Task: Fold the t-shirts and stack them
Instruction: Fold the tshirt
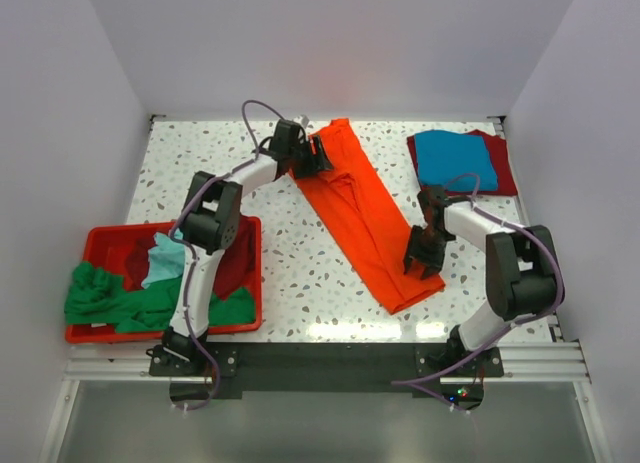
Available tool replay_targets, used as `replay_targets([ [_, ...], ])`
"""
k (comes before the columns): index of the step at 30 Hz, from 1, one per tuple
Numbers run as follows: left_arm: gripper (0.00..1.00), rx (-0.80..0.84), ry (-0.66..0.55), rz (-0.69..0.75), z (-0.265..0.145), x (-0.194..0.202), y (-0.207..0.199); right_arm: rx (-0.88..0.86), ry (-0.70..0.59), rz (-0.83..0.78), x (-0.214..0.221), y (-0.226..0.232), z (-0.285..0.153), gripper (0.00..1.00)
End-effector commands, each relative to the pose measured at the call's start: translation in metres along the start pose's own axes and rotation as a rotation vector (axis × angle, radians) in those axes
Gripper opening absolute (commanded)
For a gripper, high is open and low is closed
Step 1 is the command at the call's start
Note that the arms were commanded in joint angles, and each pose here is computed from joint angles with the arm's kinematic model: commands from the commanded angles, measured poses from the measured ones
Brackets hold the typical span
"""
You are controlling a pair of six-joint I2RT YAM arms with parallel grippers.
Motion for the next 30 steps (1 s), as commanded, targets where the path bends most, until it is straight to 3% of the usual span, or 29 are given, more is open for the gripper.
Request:
replay_targets([
  [1, 0.68, -0.077, 0.049, 0.018, 0.012, 0.011, 0.040, 0.039, 0.070, 0.028, 0.025, 0.006, 0.023, 0.49],
  [20, 0.69, 0.026, -0.004, 0.278, 0.049, -0.019, 0.047, 0.013, 0.101, -0.206, 0.110, 0.142, 0.033, 0.49],
  [25, 0.69, 0.101, -0.055, 0.285, 0.038, -0.030, 0.024, 0.012, 0.053, -0.290, 0.112, 0.158, 0.002, 0.50],
  [30, 0.70, 0.186, -0.141, 0.331, -0.003, -0.051, -0.032, 0.020, -0.015, -0.339, 0.109, 0.145, -0.045, 0.55],
])
Point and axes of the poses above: each gripper's point midway between its finger pads, its own z axis out along the fingers, its own y axis along the line the jaws close on, x = y × z, the point moved 6 cm from there along -z, back along the fingers, and after that the axes turned 3 degrees about z, right-handed, at the moved point
